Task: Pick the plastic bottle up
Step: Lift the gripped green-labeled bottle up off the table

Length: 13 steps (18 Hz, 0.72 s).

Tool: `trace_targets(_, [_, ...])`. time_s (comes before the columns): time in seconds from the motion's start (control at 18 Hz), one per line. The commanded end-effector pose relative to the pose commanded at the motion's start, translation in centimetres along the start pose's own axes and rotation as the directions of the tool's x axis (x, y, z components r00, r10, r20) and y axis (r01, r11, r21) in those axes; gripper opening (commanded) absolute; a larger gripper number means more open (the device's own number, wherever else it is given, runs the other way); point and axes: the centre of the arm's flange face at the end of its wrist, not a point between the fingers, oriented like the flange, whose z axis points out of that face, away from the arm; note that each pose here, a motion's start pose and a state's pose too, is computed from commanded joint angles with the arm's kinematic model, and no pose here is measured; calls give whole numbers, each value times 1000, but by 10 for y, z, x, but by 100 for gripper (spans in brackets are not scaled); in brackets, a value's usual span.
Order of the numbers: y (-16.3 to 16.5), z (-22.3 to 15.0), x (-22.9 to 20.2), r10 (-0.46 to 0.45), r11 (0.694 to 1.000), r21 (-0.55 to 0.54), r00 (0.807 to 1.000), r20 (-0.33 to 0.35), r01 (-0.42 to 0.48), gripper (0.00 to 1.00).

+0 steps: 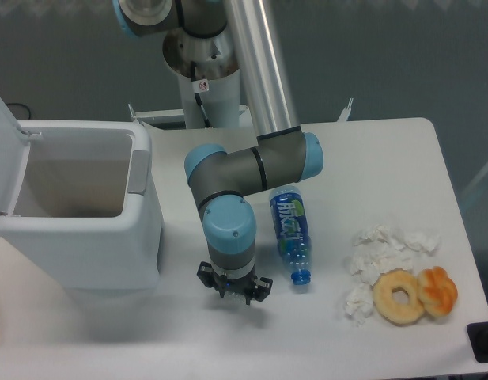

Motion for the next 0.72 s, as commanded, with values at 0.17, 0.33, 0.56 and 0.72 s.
trace_targets(0.17, [-2,-13,1,6,1000,14,1000,9,-6,56])
trace_targets(0.33, [-3,-28,0,12,999,30,1000,24,-12,56])
trace_targets(0.56, [-7,-76,-3,72,993,87,994,77,-79,56])
trace_targets(0.72, [-5,-97,-2,190,975,97,976,108,-201,56])
